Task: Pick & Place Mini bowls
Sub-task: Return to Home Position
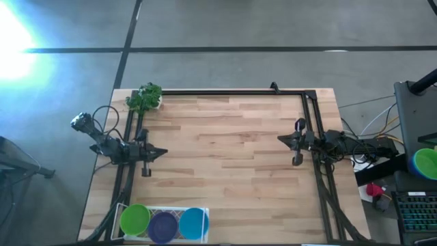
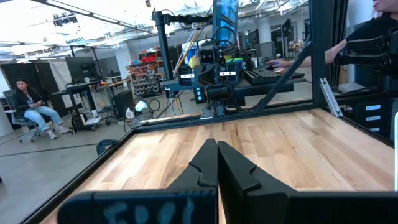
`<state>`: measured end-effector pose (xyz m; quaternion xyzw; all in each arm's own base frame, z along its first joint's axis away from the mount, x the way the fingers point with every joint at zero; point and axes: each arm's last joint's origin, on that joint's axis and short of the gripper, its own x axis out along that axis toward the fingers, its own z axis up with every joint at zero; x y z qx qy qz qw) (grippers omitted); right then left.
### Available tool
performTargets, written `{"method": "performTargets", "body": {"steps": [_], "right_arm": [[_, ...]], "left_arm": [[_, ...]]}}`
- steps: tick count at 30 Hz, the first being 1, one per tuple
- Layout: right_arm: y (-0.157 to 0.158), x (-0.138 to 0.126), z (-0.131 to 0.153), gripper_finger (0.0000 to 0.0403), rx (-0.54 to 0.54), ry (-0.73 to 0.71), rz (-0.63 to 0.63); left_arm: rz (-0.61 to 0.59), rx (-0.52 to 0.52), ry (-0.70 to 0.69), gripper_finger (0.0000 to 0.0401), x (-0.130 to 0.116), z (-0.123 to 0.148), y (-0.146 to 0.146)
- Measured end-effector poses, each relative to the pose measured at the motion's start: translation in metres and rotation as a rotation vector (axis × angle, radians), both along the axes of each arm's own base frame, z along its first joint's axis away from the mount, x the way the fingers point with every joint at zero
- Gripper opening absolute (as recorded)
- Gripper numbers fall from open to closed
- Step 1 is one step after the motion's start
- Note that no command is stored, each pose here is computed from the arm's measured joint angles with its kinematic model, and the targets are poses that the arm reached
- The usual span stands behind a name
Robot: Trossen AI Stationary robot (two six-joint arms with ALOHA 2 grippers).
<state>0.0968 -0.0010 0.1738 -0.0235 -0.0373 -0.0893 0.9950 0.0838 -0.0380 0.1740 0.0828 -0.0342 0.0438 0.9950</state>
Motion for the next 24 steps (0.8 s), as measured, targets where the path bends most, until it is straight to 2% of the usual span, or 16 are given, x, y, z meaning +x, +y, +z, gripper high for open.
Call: {"method": "performTargets", "body": {"steps": [24], "right_arm": [[0.0000, 0.0000, 0.0000, 0.0008, 0.000, 0.000, 0.000]], "left_arm": [[0.000, 0.000, 0.000, 0.0000, 0.0000, 0.0000, 0.0000]]}}
